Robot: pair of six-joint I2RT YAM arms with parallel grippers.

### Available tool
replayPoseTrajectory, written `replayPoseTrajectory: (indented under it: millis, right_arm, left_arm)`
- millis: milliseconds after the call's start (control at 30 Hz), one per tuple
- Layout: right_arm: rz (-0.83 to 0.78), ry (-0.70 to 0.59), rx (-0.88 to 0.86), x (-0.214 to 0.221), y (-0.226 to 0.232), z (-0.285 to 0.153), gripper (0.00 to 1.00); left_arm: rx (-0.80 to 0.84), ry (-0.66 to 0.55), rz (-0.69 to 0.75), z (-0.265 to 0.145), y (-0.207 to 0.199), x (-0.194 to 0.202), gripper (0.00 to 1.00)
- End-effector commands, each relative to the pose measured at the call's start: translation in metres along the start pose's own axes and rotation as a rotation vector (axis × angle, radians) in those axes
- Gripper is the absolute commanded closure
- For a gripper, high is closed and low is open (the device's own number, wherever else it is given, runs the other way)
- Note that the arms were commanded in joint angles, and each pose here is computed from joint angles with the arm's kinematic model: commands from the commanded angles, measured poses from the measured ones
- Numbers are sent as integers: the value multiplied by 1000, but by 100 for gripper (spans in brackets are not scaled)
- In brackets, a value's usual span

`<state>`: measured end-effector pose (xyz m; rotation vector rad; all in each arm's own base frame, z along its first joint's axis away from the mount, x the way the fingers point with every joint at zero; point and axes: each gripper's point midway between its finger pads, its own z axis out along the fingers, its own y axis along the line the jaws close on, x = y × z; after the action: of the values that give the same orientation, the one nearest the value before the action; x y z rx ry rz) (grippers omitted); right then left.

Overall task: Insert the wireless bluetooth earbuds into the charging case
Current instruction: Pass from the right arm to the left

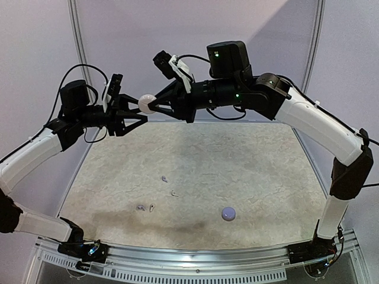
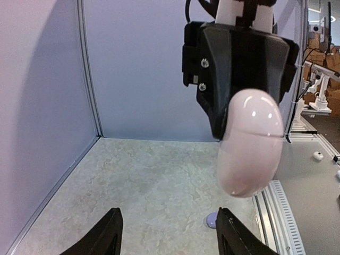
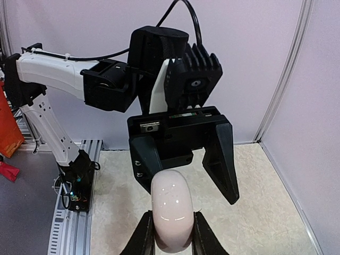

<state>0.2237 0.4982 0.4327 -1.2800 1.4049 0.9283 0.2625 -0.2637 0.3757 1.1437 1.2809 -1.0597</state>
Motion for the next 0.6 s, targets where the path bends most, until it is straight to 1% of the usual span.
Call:
replayPoseTrajectory:
  millis: [0, 67, 167, 233, 267, 333, 367, 400, 500, 567]
  right_arm:
    - [-15, 0, -6, 0, 2, 7, 100]
    - [-22, 10, 4, 2, 2, 10, 100]
    - [-27, 23, 21, 5, -1, 12, 100]
    - [-29, 26, 27, 5, -2, 11, 100]
    - [-31, 27, 28, 5, -2, 11, 100]
    - [-33, 22, 24, 3, -1, 10, 100]
    - [-32, 19, 24, 3, -1, 10, 100]
    - [-30, 15, 22, 1, -1, 9, 100]
    - [-29, 16, 33, 1, -3, 9, 100]
    - [-25, 29, 44, 6, -5, 11, 100]
  left_arm:
    - [49, -50, 34, 5, -10, -19, 36]
    - [71, -56, 41, 6, -12, -24, 33]
    - [126, -46, 7, 7, -20, -24, 30]
    - [156, -34, -8, 7, -24, -22, 30]
    - [166, -33, -11, 7, -25, -21, 32]
    - [165, -35, -6, 8, -25, -22, 46]
    - [163, -35, -6, 8, -25, -22, 51]
    - [162, -36, -4, 8, -25, -22, 53]
    - [169, -47, 16, 9, -26, -25, 56]
    - [177, -56, 29, 10, -28, -28, 60]
